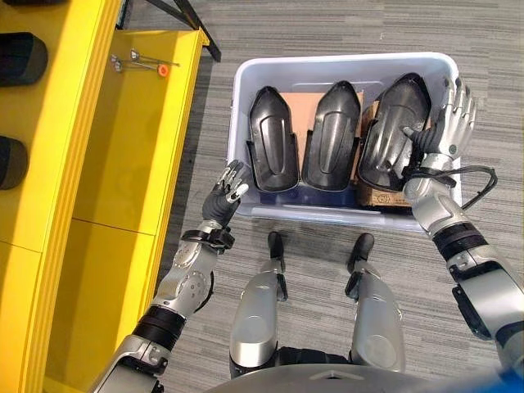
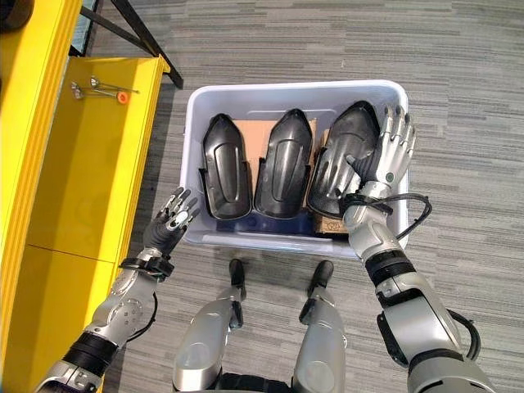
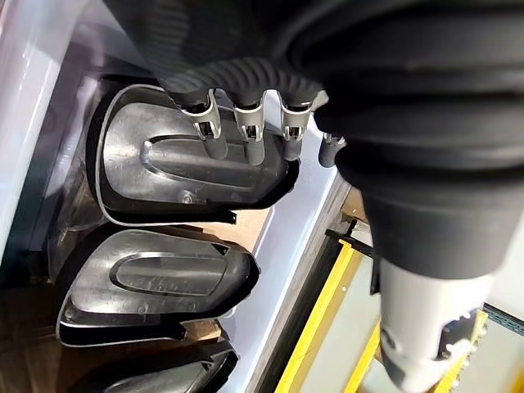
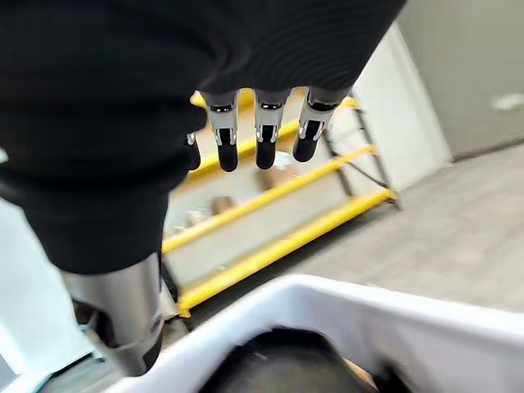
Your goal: Move parts from the plastic box to the shelf.
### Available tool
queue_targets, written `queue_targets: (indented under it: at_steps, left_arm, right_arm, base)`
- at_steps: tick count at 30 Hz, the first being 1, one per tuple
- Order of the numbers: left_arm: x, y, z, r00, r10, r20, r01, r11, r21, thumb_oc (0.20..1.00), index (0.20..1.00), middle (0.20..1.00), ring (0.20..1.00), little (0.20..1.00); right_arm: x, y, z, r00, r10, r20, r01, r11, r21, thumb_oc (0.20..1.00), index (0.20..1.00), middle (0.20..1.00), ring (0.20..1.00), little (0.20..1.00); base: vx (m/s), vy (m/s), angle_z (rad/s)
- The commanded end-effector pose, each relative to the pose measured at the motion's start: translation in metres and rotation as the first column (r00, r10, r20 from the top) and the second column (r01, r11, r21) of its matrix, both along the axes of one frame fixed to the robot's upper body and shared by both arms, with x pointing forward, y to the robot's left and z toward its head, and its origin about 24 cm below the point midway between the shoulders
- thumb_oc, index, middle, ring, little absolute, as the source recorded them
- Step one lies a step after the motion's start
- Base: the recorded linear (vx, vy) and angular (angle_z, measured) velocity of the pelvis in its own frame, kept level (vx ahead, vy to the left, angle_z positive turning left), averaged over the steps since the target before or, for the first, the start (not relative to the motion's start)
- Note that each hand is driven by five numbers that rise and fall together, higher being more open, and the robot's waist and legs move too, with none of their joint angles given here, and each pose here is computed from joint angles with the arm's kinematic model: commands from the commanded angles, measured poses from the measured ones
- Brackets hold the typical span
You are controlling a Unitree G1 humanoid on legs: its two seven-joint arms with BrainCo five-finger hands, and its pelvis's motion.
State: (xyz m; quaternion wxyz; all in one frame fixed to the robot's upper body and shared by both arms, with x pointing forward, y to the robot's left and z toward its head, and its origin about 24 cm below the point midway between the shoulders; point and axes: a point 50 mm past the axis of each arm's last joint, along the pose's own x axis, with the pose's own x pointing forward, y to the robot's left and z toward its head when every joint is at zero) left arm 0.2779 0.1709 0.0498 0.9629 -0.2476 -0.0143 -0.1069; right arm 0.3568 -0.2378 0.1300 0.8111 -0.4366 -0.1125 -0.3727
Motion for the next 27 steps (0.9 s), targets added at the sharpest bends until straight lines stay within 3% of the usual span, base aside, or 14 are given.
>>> queue_targets:
  at_steps: [1,4,14,19,27]
  left_arm:
    - [-0.002,-0.004,0.009,0.997,-0.003,0.071,0.005,1.000,-0.021,1.000,1.000,1.000,1.000,1.000]
    - [-0.002,-0.004,0.010,0.998,-0.005,0.067,0.006,1.000,-0.016,1.000,1.000,1.000,1.000,1.000]
    - [0.002,-0.008,0.011,0.999,-0.014,0.042,0.014,1.000,-0.013,1.000,1.000,1.000,1.000,1.000]
    - [0.002,-0.010,0.010,0.999,-0.039,0.032,0.039,0.999,-0.002,1.000,1.000,1.000,1.000,1.000]
    - [0.002,-0.014,0.008,0.998,-0.052,0.028,0.052,0.999,-0.001,1.000,1.000,1.000,1.000,1.000]
  right_arm:
    - [0.004,0.000,-0.004,1.000,0.023,-0.010,-0.021,0.979,0.202,1.000,1.000,1.000,1.000,1.000]
    - [0.005,0.001,-0.012,0.998,0.058,-0.036,-0.045,0.958,0.283,1.000,1.000,1.000,1.000,1.000]
    - [0.017,0.017,-0.004,0.976,0.202,-0.085,-0.175,0.952,0.251,1.000,1.000,1.000,1.000,1.000]
    - [0.018,0.013,-0.002,0.982,0.172,-0.084,-0.146,0.956,0.256,1.000,1.000,1.000,1.000,1.000]
    - [0.013,-0.010,-0.016,0.995,0.001,-0.096,0.039,0.909,0.415,1.000,1.000,1.000,1.000,1.000]
  base:
    - [0.00,-0.027,-0.04]
    - [0.00,-0.013,-0.03]
    - [0.01,-0.014,0.00]
    - [0.00,0.000,0.00]
    - [0.00,0.000,0.00]
